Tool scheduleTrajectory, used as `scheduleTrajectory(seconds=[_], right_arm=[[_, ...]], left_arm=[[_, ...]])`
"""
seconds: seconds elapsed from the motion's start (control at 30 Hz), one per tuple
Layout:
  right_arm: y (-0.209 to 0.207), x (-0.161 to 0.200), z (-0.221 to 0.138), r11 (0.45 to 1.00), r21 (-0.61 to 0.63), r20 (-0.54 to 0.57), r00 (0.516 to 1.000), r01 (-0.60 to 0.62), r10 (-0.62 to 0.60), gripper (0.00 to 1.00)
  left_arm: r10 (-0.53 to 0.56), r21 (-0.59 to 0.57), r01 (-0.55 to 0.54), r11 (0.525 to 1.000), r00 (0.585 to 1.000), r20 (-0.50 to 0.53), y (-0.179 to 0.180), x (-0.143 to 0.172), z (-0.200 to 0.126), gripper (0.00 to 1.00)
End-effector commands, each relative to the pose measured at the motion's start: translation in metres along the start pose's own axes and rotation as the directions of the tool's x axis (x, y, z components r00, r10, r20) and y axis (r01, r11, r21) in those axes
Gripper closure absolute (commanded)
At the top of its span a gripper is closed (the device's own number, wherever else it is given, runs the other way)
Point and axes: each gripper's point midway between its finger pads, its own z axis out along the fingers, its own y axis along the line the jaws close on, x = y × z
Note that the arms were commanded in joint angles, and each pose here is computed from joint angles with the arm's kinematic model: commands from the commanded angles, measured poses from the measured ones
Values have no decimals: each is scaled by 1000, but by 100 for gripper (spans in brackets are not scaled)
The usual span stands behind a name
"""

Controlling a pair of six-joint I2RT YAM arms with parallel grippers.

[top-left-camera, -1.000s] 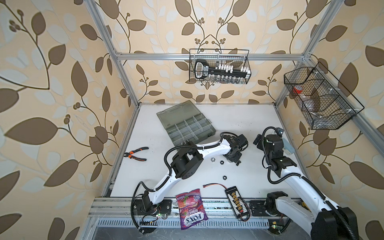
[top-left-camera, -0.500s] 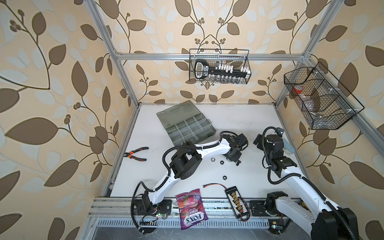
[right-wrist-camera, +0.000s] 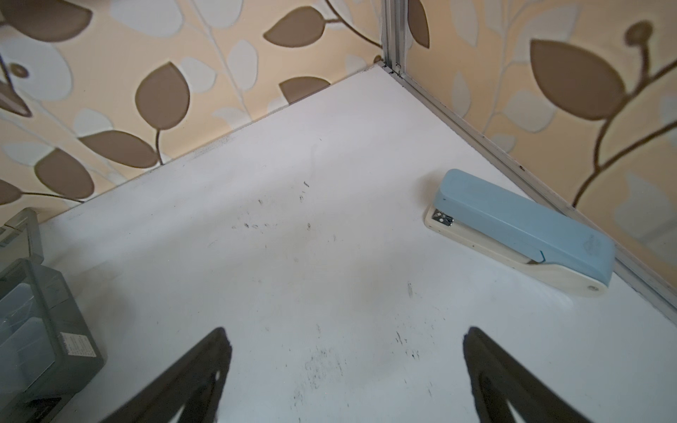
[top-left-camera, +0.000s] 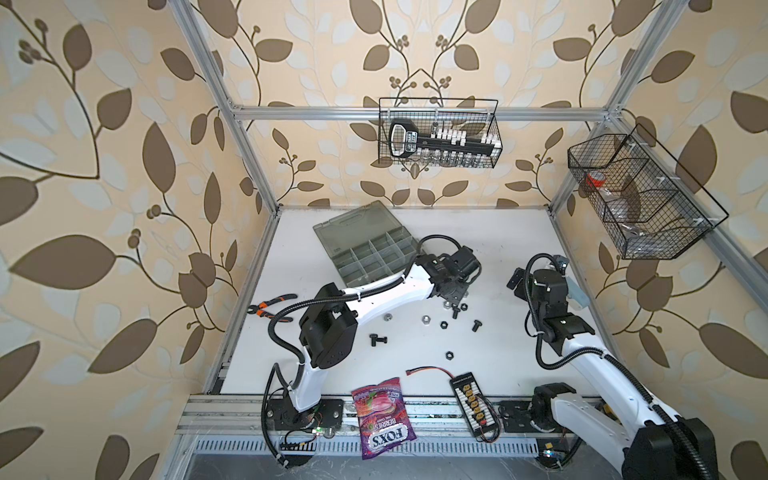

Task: Sort the screws and nuts into containers
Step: Pick up the screw at the center of the table, then place the screw into the container.

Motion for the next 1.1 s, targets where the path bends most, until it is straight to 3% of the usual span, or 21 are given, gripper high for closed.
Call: scheduleTrajectory(seconds=[0.0,0.2,0.4,1.07], right_arm=[[2,-11,-5,1000,-5,33,999,-6,6,0],[3,-11,-5,1000,-8,33,999,-5,5,0],[3,-11,-5,1000,-12,32,999,-3,4,0],[4,-10,-3,1000,-11,26,1000,1,0,0]], left_arm=[[-88,-118,95,988,994,67,63,-8,-23,100],[-228,-195,240,951,970,79,139,15,-32,100],[-255,-270,271,924,962,94,186,31,-36,100],[-269,-346,259,902,963,18,231,89,-16,100]])
